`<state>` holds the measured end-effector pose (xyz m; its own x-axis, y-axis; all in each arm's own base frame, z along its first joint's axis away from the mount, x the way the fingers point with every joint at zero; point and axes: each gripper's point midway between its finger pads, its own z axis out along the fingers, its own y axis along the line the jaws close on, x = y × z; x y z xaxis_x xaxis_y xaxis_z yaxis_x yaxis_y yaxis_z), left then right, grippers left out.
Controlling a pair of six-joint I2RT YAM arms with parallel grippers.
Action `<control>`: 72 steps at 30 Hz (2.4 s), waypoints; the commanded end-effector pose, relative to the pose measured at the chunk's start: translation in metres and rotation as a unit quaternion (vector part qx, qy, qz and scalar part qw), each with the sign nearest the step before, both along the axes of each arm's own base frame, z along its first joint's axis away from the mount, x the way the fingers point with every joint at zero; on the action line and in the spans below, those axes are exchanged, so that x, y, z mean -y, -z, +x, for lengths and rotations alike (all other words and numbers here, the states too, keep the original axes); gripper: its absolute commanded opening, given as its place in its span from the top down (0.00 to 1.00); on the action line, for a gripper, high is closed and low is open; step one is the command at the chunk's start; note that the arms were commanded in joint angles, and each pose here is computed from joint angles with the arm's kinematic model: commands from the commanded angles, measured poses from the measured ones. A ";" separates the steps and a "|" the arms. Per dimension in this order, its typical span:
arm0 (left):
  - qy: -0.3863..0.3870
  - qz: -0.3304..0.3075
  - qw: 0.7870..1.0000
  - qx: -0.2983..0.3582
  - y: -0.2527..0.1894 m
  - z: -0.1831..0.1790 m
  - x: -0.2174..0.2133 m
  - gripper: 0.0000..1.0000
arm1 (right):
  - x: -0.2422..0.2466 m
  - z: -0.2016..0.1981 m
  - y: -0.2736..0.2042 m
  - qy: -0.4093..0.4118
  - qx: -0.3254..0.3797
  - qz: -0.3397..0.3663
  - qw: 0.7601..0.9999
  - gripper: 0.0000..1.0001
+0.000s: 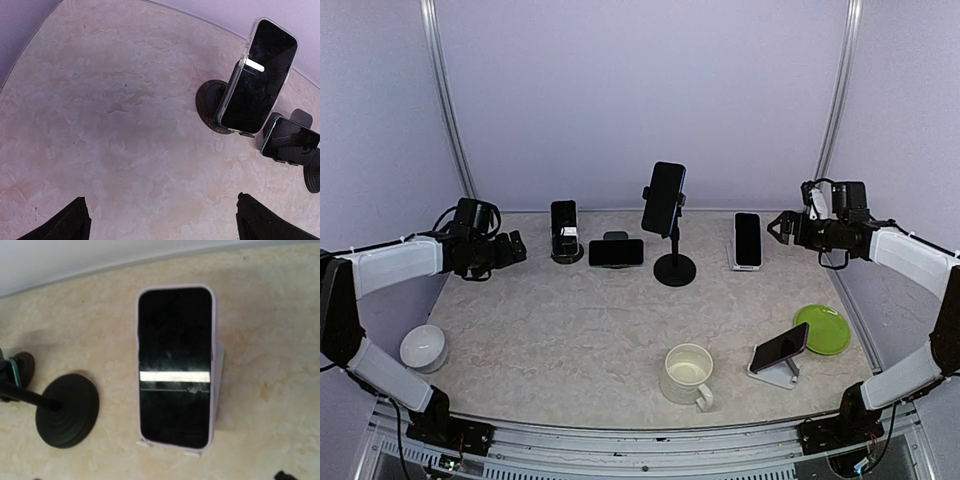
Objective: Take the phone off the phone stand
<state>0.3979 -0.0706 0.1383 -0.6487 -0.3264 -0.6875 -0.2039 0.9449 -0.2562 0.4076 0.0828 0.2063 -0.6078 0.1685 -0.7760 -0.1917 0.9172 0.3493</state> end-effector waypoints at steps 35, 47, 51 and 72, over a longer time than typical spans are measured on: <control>0.054 0.073 0.996 0.022 0.007 0.164 0.100 0.01 | 0.014 -0.004 -0.015 0.017 0.028 0.045 0.998 0.00; 0.045 0.096 0.994 0.006 0.029 0.177 0.099 0.01 | 0.018 -0.006 -0.014 0.029 0.027 0.046 0.998 0.00; 0.053 0.089 0.995 0.015 0.019 0.171 0.100 0.01 | 0.020 -0.008 -0.014 0.031 0.026 0.045 0.998 0.00; 0.041 0.020 0.996 0.070 -0.035 0.157 0.097 0.01 | 0.017 -0.014 -0.013 0.028 0.024 0.057 0.998 0.00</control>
<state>0.5514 -0.1582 0.1400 -0.6242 -0.2022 -0.7546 -0.1102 0.9791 -0.1712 0.3977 0.0711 0.2112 -0.5830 0.2740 -0.7649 -0.1638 0.8825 0.4410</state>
